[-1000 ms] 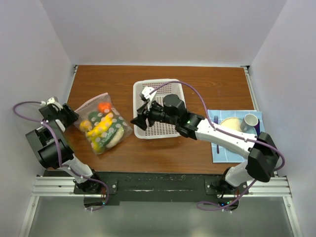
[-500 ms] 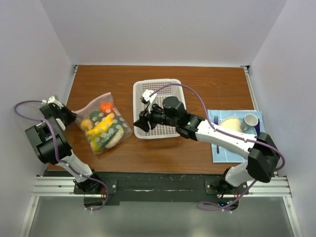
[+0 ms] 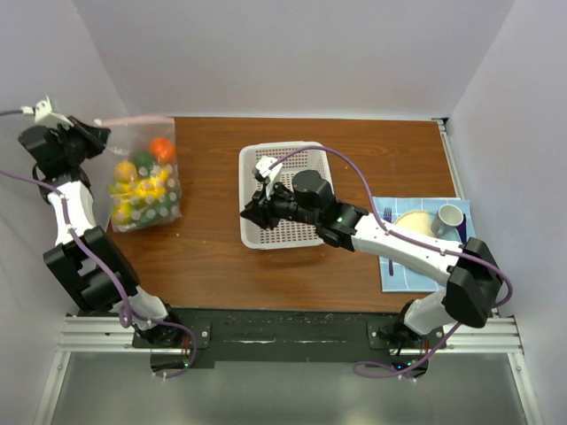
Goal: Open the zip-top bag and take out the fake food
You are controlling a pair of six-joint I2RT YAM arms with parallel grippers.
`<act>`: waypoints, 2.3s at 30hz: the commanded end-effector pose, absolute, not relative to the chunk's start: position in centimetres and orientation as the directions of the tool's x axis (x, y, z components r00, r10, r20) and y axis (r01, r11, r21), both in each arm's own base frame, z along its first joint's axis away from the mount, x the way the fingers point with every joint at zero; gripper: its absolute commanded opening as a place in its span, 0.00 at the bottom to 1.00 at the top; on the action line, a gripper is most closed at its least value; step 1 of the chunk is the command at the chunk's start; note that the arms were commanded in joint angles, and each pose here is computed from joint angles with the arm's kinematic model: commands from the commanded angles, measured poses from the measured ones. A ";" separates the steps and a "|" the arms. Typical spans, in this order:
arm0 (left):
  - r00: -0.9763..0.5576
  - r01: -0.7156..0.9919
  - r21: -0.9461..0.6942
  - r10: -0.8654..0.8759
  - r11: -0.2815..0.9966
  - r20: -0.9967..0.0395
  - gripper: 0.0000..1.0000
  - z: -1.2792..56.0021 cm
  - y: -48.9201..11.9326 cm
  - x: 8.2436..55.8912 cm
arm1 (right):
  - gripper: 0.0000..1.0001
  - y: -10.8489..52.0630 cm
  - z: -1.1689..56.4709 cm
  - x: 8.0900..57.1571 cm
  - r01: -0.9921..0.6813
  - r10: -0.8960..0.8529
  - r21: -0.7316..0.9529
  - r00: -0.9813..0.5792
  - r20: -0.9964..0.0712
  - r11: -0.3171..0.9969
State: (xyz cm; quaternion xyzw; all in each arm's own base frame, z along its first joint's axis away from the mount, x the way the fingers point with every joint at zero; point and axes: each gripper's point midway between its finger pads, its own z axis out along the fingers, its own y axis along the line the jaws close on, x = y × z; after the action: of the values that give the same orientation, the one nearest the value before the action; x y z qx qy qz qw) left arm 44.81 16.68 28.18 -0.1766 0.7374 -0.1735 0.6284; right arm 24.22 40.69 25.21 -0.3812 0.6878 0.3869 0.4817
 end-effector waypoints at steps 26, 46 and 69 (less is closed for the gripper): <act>-0.673 0.621 -0.457 0.133 0.637 -0.728 0.00 16.3 -4.1 25.5 | 0.07 27.3 14.2 25.7 -0.518 -0.218 0.044 -0.434 -0.874 0.855; -0.547 0.519 -0.099 0.240 0.849 -0.802 0.82 21.9 3.5 33.0 | 0.00 20.4 17.6 23.4 -0.284 -0.110 0.050 -0.521 -0.846 0.957; -0.703 0.051 -0.009 0.030 0.999 -0.711 0.87 11.8 17.2 38.0 | 0.31 47.7 15.7 25.2 -0.768 -0.296 0.123 -0.383 -0.875 0.629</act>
State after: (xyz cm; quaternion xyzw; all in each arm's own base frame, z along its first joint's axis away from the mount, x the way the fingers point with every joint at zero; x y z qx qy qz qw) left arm 36.56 16.38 11.94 0.0324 0.9263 -0.0144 0.3751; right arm 23.18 48.17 13.18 -0.3631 0.7960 0.2510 0.4143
